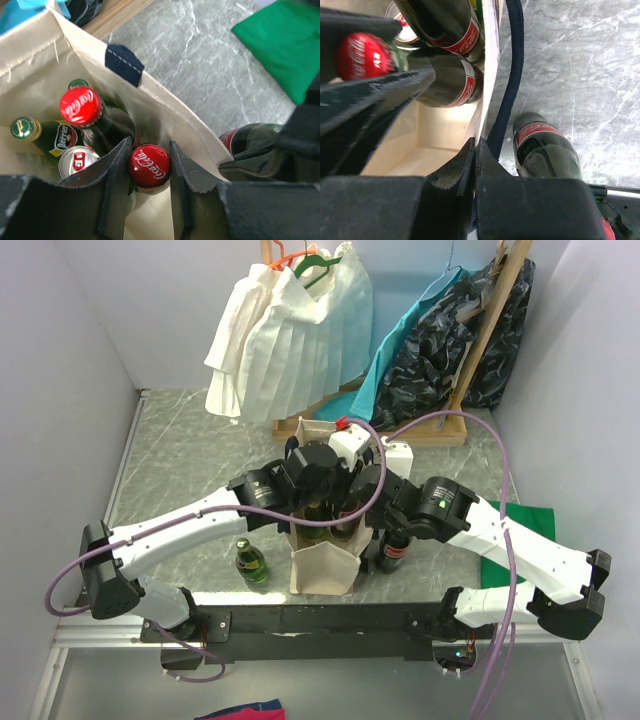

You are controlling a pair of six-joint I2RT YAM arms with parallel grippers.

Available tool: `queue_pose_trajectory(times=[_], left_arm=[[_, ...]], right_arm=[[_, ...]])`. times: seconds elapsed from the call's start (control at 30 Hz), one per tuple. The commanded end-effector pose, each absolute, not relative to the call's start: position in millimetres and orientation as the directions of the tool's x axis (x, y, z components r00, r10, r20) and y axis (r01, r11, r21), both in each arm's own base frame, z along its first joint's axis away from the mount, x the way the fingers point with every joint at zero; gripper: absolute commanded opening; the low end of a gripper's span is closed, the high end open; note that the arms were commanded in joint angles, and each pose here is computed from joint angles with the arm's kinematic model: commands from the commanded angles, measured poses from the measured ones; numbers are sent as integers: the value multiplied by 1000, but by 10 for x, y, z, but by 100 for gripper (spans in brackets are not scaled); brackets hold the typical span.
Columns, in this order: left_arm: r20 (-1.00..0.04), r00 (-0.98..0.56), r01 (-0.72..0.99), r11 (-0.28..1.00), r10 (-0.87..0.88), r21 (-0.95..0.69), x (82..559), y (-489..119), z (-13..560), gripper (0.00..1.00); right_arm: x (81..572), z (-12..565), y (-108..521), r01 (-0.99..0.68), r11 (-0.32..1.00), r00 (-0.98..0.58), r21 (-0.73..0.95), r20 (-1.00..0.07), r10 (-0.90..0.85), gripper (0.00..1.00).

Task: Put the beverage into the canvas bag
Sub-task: Place the drink in the canvas bag.

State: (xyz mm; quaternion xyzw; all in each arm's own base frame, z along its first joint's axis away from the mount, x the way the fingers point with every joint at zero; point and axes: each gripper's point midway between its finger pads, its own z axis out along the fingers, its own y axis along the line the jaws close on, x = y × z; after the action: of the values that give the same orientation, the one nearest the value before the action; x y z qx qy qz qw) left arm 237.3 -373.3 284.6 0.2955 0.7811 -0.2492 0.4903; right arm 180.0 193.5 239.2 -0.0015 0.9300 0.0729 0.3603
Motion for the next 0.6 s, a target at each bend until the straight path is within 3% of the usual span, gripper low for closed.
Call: queue_pose_trajectory(times=[0.0, 0.57], left_arm=[[-978, -206, 701, 696, -7, -153, 2450, -3784, 3585, 1], [-975, -223, 690, 710, 19, -144, 2424, -3720, 3281, 1]], right_arm=[[1810, 2620, 1860, -45, 982, -695, 185, -712, 102, 0], [1812, 2619, 1871, -52, 982, -696, 182, -712, 95, 0]])
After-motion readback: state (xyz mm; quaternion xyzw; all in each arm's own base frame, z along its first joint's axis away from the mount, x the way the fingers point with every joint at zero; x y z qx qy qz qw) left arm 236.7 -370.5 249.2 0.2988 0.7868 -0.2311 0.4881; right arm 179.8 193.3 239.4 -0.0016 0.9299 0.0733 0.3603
